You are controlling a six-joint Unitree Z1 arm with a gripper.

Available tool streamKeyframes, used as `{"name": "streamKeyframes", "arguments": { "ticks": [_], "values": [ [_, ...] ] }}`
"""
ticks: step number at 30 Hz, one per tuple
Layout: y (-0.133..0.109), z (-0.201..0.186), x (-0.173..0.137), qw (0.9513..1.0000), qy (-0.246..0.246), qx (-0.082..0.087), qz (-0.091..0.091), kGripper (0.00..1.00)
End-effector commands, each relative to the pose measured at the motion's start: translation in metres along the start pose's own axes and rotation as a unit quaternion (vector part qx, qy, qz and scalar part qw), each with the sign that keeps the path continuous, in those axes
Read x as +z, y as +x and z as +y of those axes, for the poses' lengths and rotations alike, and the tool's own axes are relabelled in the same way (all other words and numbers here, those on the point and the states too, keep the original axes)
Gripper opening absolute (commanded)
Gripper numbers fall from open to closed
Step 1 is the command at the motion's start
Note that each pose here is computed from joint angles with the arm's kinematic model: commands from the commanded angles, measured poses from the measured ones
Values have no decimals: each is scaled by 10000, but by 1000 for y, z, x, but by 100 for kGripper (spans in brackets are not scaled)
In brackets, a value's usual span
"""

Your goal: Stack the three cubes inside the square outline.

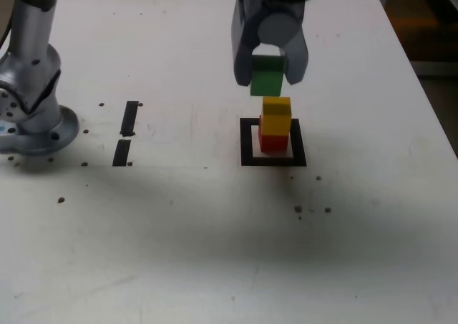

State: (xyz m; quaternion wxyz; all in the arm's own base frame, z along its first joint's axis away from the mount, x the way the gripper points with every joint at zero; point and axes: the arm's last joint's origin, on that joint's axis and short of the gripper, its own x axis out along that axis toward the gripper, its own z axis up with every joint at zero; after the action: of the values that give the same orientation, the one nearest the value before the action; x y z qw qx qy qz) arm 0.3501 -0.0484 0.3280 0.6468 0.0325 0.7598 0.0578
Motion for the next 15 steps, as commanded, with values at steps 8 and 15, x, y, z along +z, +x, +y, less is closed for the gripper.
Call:
{"name": "streamKeyframes", "arguments": {
  "ticks": [8, 15],
  "values": [
    [8, -2, 8, 9998, 16, 180, 88, 10],
    [9, -4, 12, 9999, 16, 161, 43, 10]
  ]
}}
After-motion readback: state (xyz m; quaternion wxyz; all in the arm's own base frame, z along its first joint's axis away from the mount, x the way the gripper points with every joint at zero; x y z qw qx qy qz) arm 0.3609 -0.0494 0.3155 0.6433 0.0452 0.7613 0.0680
